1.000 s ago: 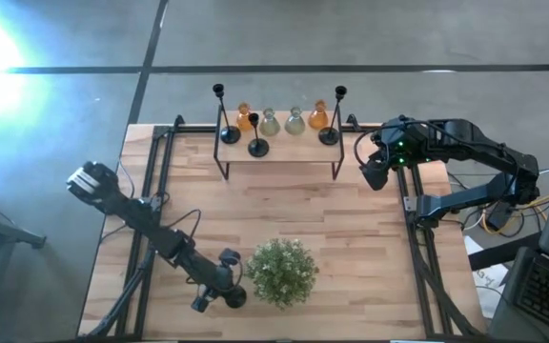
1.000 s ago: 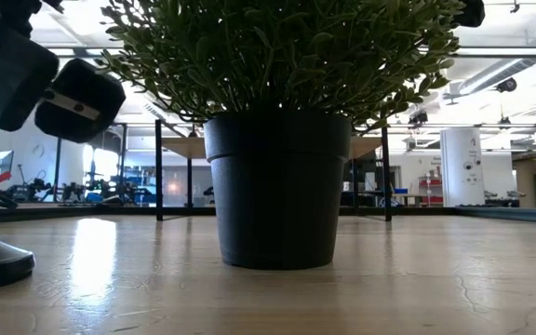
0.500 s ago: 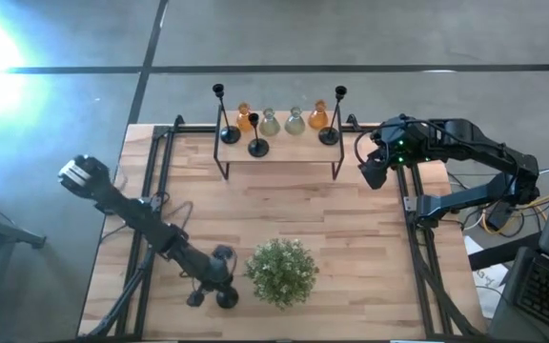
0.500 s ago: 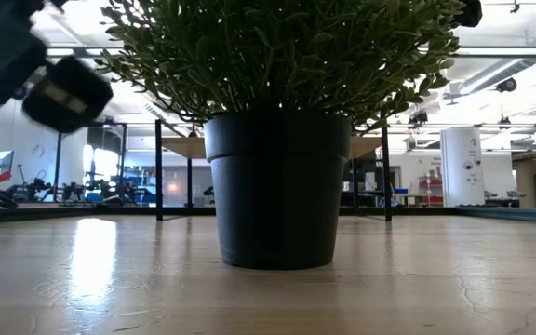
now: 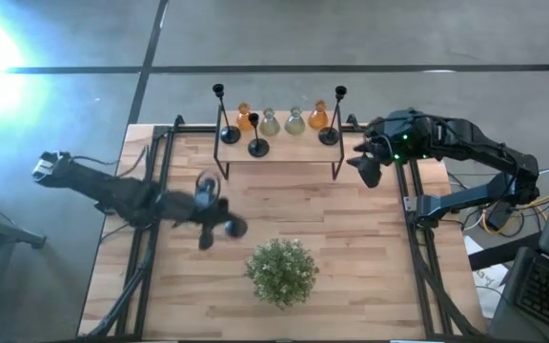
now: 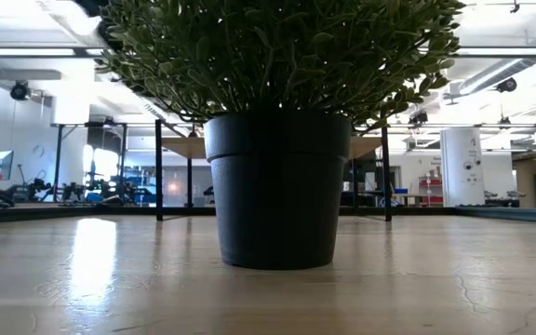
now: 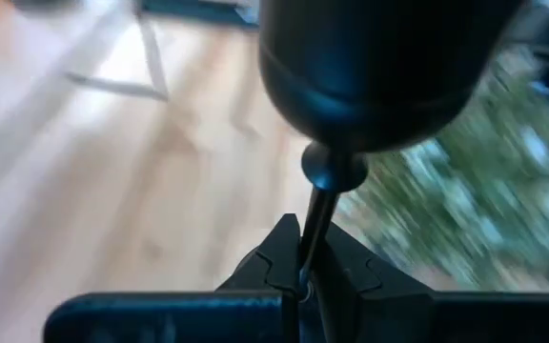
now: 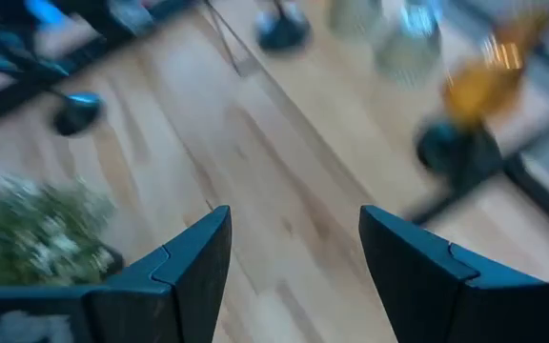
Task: Pick & Place candle stick holders
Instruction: Put the black candle holder on the shelf aligned with the other black candle holder
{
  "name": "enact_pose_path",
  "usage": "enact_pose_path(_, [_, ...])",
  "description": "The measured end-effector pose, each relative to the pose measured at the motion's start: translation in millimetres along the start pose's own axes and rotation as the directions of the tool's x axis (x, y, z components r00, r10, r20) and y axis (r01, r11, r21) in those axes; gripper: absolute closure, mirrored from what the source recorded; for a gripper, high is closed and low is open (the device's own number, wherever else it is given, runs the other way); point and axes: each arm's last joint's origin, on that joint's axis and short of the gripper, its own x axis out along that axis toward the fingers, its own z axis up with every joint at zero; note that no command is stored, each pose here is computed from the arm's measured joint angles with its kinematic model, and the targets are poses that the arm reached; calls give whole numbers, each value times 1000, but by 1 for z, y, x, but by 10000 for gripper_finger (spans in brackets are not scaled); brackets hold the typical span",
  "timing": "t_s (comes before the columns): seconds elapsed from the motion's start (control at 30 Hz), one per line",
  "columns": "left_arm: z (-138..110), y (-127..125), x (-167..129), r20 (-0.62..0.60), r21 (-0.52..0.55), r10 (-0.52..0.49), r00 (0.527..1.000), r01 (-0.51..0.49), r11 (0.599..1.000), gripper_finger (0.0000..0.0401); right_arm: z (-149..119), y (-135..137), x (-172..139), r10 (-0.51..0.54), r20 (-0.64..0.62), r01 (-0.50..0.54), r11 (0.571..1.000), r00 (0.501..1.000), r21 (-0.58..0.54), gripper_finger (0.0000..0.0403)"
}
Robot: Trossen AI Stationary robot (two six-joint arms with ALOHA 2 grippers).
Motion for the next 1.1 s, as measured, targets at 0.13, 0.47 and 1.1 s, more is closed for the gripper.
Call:
enact_pose_path(0.13, [42,22,-2,86,14,114,990,-116,993,384,14,6,-1,72,140,-66,996,988,-52,179])
enact_pose_path(0.47, [126,54,24,158,36,141,977,-148,988,384,40,24,18,221,283,-178,969,933,-169,181])
enact_pose_path(1.1, [194,58,81,139,123,52,989,-69,990,384,52,39,61,347,239,-295,927,907,-230,224])
